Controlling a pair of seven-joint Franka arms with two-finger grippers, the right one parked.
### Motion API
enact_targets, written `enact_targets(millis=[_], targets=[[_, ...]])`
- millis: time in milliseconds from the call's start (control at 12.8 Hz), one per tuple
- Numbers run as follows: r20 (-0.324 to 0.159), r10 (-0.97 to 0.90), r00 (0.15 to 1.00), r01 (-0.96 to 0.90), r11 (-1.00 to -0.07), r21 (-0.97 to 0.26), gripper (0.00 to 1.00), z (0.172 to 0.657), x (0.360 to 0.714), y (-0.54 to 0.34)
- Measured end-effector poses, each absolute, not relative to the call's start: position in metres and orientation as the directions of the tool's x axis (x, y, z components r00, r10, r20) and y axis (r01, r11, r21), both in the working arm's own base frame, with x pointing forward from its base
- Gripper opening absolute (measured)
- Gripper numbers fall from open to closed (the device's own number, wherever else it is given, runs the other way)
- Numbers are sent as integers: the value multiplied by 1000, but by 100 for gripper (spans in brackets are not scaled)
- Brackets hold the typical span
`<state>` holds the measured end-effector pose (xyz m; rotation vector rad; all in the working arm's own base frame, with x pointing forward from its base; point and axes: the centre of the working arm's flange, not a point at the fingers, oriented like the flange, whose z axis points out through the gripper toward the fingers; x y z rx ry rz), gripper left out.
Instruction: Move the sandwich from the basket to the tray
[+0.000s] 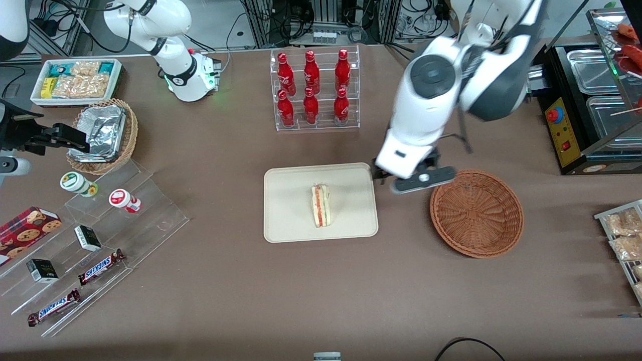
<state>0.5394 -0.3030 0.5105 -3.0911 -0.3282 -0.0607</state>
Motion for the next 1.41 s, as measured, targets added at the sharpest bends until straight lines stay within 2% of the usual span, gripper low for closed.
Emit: enact_targets(millis=[312,391,703,1016,1094,1406], targets=[[-34,165,986,163,-986,-44,100,557,515,-177],[-40,156,987,155,-987,-33,100,572,512,-146],[-13,97,995,97,-995,5,100,602,511,-45],[18,141,990,141,-990,9,100,618,526,-13],[13,143,990,143,-990,7,100,621,534,-11],[15,16,1000,15,-999,38,100,621,567,-17]])
